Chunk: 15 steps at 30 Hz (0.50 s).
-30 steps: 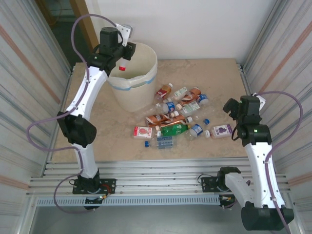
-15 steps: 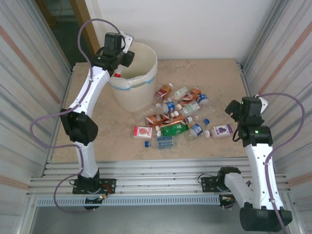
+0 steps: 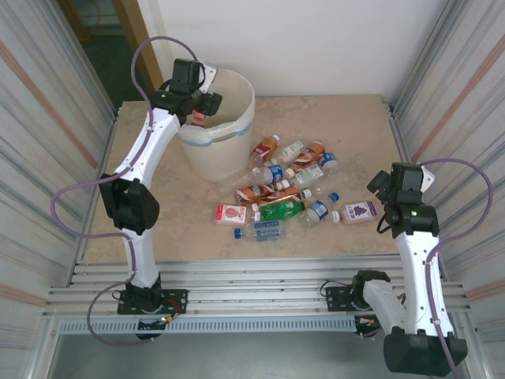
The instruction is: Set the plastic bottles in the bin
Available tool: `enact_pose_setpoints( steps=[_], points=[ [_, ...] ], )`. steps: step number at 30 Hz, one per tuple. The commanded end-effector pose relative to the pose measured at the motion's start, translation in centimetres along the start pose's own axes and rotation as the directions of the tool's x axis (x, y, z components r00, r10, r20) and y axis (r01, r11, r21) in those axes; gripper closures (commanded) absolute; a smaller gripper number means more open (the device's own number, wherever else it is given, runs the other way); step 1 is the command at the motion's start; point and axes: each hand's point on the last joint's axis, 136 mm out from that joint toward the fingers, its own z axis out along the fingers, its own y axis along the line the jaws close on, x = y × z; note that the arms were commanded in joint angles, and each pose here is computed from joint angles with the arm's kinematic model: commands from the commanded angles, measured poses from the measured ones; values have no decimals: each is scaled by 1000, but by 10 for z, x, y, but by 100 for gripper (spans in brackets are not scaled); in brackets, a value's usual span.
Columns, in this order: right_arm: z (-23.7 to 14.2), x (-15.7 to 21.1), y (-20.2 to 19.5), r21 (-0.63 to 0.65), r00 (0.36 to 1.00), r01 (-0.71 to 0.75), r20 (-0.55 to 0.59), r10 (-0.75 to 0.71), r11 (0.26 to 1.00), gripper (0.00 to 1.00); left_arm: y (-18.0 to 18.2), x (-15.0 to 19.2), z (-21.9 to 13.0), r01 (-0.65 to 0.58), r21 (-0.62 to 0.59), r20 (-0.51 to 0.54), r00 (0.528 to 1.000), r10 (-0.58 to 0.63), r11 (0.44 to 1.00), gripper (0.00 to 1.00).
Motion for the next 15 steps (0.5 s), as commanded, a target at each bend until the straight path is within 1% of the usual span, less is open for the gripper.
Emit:
enact_pose_setpoints(
  steps=[1, 6, 10, 15],
  points=[
    [1, 13, -15, 55, 999, -41, -33, 43, 998, 2, 7, -3, -13, 20, -6, 9, 1000, -20, 1000, 16],
    [6, 29, -24, 82, 995, -60, -79, 67, 995, 2, 7, -21, -41, 66, 28, 70, 995, -68, 997, 11],
    [14, 49, -26, 83, 985, -86, -142, 97, 993, 2, 4, -40, -76, 82, 45, 142, 986, -88, 996, 8],
    [28, 73, -19, 56, 964, -135, -222, 144, 989, 2, -4, -54, -117, 105, 60, 228, 967, -116, 993, 4]
  ],
)
